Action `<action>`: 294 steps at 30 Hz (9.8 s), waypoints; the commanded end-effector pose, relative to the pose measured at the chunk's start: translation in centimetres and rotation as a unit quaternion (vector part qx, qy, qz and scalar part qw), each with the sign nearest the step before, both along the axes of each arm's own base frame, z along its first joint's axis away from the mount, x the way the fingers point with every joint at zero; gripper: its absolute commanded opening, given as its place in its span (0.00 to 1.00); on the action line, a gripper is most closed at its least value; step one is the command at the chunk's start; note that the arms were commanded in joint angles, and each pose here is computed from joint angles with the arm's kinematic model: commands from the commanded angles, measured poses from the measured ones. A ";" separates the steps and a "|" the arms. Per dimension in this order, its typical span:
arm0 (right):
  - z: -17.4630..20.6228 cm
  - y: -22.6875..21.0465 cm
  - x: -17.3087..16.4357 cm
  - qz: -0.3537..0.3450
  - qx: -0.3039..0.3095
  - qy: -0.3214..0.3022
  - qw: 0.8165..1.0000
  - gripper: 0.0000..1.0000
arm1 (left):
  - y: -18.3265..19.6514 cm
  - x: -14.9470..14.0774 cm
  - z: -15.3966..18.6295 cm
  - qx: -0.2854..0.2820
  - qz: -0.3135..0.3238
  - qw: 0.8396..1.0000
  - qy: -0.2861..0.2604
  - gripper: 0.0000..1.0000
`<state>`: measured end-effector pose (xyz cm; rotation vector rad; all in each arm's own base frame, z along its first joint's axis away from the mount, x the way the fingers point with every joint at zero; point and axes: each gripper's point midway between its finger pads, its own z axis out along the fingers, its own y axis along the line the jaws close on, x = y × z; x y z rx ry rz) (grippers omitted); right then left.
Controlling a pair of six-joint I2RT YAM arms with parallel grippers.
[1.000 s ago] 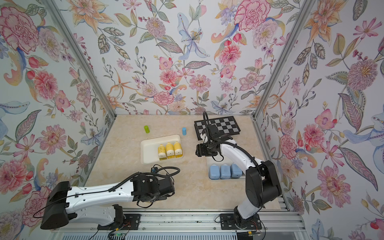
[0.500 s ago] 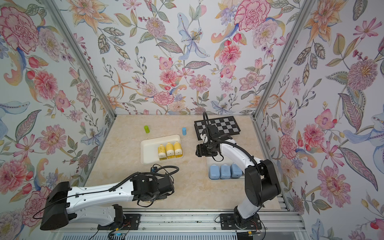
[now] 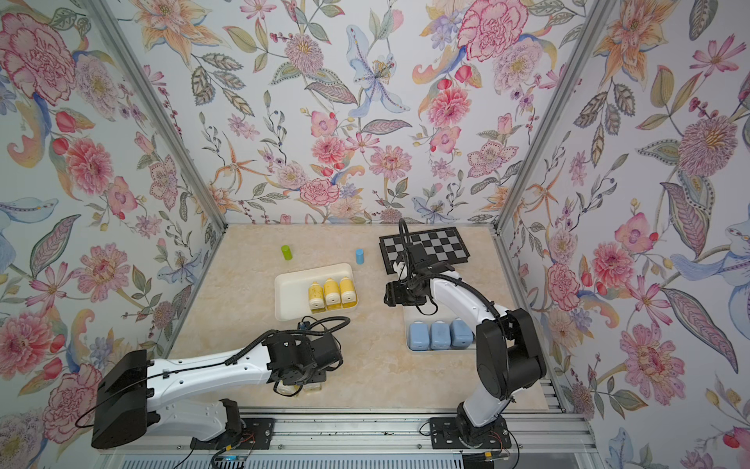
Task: Place the pencil sharpeners by color into the storage box
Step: Pick up the pencil sharpener from the center of the board, then place the pencil sharpener in the storage box, then pick up the pencil sharpener from the center of the board.
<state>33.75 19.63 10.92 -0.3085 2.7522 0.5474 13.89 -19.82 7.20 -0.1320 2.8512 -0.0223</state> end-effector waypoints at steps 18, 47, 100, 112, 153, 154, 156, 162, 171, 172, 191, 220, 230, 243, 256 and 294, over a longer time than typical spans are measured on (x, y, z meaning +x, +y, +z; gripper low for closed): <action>-1.3 -0.6 0.1 0.001 0.006 0.011 1.000 0.70 | -1.3 1.0 0.0 0.006 -0.024 1.000 0.005 0.36; 0.6 -0.6 1.7 -0.010 0.020 -0.005 1.000 0.70 | 6.8 13.4 13.1 0.045 0.020 0.989 -0.136 0.36; 0.0 -1.4 1.2 -0.010 0.011 0.002 1.000 0.71 | 7.4 23.5 1.7 -0.029 0.065 0.996 -0.062 0.36; -0.2 -1.5 1.1 -0.009 0.009 0.003 1.000 0.71 | 6.9 23.7 1.3 -0.037 0.062 0.996 -0.058 0.36; 0.4 -1.4 1.5 -0.010 0.019 -0.003 1.000 0.71 | 6.5 23.9 -0.1 -0.022 0.056 0.997 -0.041 0.54; 0.4 -1.4 1.5 -0.010 0.019 -0.004 1.000 0.71 | 6.5 24.0 0.0 -0.022 0.057 0.997 -0.042 0.55; 0.3 -1.4 1.5 -0.010 0.019 -0.002 1.000 0.71 | 6.6 24.0 0.1 -0.021 0.057 0.997 -0.042 0.55; 0.3 -1.4 1.4 -0.009 0.019 -0.003 1.000 0.71 | 6.5 23.9 0.1 -0.019 0.056 0.997 -0.042 0.57; 0.5 -1.3 1.7 -0.008 0.022 -0.005 1.000 0.71 | 6.6 24.1 1.0 -0.018 0.058 0.997 -0.049 0.58; 0.6 -1.2 1.7 -0.008 0.023 -0.005 1.000 0.71 | 6.6 24.2 1.3 -0.018 0.060 0.997 -0.052 0.58; 1.2 0.1 1.7 -0.004 0.032 -0.006 0.999 0.71 | 9.2 21.4 8.7 -0.004 0.068 0.990 -0.125 0.59; 1.4 2.1 1.1 -0.009 0.023 0.015 1.000 0.72 | 5.3 -0.1 6.0 0.001 -0.027 0.996 -0.080 0.64; 0.8 2.0 0.9 -0.006 0.017 0.022 1.000 0.72 | 4.8 -1.4 3.3 -0.027 -0.025 0.998 -0.047 0.65; 0.1 1.9 0.7 -0.002 0.011 0.026 1.000 0.72 | 4.6 -2.3 -0.1 -0.036 -0.025 0.999 -0.020 0.65; -0.2 1.9 0.7 0.006 0.007 0.027 1.000 0.72 | 5.0 -2.3 -1.0 -0.023 -0.003 1.000 -0.012 0.54; 0.9 1.9 2.4 0.005 0.025 0.019 0.999 0.72 | 9.9 9.4 9.1 0.006 0.051 0.988 -0.143 0.41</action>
